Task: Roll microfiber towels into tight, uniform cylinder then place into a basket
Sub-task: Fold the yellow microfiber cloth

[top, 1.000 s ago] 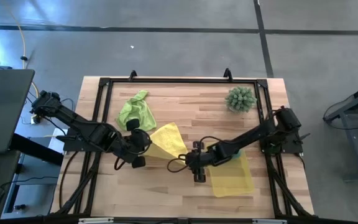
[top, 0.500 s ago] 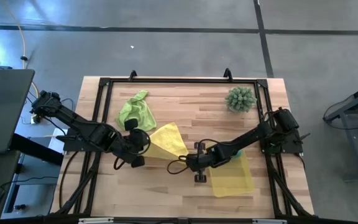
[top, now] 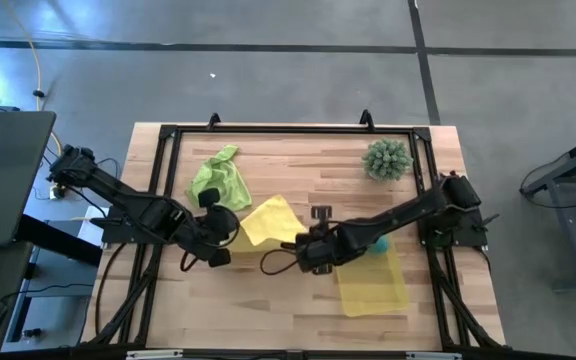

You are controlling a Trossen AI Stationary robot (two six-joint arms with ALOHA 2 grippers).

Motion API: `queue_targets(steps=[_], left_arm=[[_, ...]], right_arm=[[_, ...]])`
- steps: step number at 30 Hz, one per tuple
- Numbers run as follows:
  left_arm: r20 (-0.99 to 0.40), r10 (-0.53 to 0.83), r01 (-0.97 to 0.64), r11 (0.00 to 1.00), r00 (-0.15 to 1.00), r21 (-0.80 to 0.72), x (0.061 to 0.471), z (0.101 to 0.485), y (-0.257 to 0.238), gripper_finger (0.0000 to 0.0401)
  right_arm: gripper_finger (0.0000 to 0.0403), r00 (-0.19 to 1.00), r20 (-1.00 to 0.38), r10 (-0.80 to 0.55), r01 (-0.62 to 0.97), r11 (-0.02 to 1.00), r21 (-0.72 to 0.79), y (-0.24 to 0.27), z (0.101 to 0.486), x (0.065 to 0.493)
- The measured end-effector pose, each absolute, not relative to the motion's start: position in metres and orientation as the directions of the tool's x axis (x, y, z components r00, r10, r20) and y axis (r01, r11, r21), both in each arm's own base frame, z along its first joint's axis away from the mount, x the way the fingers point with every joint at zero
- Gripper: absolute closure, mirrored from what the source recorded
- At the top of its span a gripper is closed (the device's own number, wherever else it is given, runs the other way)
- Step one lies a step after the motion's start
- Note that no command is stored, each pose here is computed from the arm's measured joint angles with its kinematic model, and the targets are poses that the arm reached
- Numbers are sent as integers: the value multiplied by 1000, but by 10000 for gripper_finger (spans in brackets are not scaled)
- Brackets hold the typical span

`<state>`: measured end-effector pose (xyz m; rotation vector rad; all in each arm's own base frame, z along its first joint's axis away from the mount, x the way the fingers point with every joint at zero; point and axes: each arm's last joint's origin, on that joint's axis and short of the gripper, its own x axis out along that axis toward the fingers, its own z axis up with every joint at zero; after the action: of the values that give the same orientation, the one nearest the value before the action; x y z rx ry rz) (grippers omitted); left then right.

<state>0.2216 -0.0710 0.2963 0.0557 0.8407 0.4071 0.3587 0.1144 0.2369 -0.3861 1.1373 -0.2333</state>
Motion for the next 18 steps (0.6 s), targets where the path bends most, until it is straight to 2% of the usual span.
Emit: queue_targets(steps=[5,9,12,15,18], left_arm=[[-653,426,-349,902,627,253,209,310,-64,401],[-575,496,-407,867,650,287,192,325,-55,401],[-524,531,-453,846,666,282,178,335,-48,401],[-466,576,-487,817,671,308,169,343,-43,401],[-377,678,-549,733,631,401,164,349,-35,401]], right_arm=[[402,366,-771,-522,36,836,-548,96,268,360],[402,343,-753,-561,52,812,-582,70,282,361],[402,354,-762,-542,90,831,-549,44,293,359],[402,419,-769,-482,85,864,-496,21,303,360],[402,549,-724,-417,70,887,-457,0,318,364]])
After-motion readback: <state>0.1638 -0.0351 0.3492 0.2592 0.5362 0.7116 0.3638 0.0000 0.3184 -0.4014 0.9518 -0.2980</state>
